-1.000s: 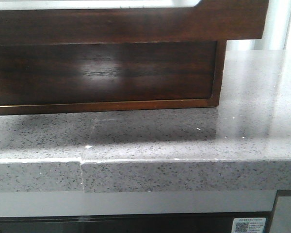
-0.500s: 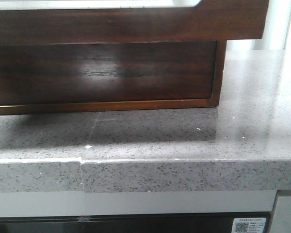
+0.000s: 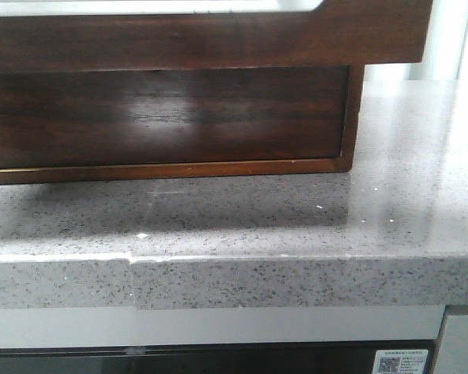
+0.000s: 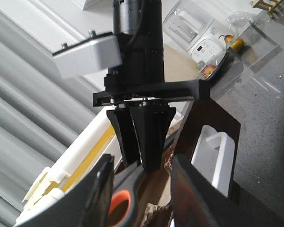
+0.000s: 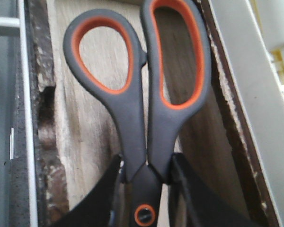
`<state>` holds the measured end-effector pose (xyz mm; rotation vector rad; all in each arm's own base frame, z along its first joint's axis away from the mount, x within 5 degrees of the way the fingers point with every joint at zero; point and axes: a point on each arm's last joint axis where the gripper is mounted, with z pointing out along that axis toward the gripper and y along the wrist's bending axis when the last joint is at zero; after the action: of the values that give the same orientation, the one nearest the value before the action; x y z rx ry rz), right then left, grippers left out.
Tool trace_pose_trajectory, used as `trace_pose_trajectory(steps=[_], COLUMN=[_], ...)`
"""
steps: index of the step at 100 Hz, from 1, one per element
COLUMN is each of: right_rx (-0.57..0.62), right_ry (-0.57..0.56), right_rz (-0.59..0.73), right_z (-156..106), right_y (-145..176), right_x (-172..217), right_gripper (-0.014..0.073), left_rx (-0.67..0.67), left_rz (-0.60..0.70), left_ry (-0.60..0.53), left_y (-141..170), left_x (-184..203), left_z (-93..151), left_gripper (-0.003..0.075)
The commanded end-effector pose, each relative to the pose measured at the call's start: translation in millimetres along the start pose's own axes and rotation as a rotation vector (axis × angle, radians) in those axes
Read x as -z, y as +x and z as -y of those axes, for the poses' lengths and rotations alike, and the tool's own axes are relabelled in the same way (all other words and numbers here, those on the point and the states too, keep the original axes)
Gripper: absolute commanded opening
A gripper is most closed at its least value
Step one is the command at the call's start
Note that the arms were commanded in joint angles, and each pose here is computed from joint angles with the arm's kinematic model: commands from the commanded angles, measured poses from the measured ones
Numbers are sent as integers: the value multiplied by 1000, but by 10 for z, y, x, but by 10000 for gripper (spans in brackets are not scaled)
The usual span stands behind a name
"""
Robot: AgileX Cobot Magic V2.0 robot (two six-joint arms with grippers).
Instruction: Put scissors in drawer with both arms
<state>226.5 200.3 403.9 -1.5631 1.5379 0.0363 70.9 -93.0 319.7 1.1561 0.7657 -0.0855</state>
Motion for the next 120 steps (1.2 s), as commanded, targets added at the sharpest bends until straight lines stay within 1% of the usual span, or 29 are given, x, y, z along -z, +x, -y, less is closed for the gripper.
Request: trace_pose_trajectory(steps=[1,11,28,37,40,47,49,59,64,69,96,105,109,113,120], right_rx=[44,57,57,57,57,57,57,57,57,57,55,16,-8,-31,-71], right_ry=[110,109,121,126,126,126,126,126,126,126,126,132,138,145,158], right_rz=[56,37,45,49,49,49,49,49,49,49,49,58,65,74,92], right_z=[131,137,149,154,154,154,154,154,154,154,154,157,159,161,163], right_y=[-100,-81,-86,-90,-90,-90,-90,-90,-90,-90,-90,-98,-105,-114,-129], right_x=[122,58,34,34,34,34,34,34,34,34,34,70,107,153,245], right_gripper=[-62,-62,-60,-41,-22,57,97,235,279,296,295,281,244,184,62], left_rx=[44,44,44,44,44,44,44,44,44,44,44,44,44,42,50], left_rz=[51,50,50,50,50,50,50,50,50,50,50,50,50,53,63], left_ry=[-33,-33,-33,-33,-33,-33,-33,-33,-33,-33,-33,-33,-33,-37,-46], left_y=[-85,-84,-84,-84,-84,-84,-84,-84,-84,-84,-84,-84,-84,-92,-115], left_x=[-16,-16,-16,-16,-16,-16,-16,-16,-16,-16,-16,-16,-16,-7,17], left_z=[-85,-85,-85,-85,-85,-85,-85,-85,-85,-85,-85,-85,-85,-88,-96], left_gripper=[272,272,272,272,272,272,272,272,272,272,272,272,269,254,190])
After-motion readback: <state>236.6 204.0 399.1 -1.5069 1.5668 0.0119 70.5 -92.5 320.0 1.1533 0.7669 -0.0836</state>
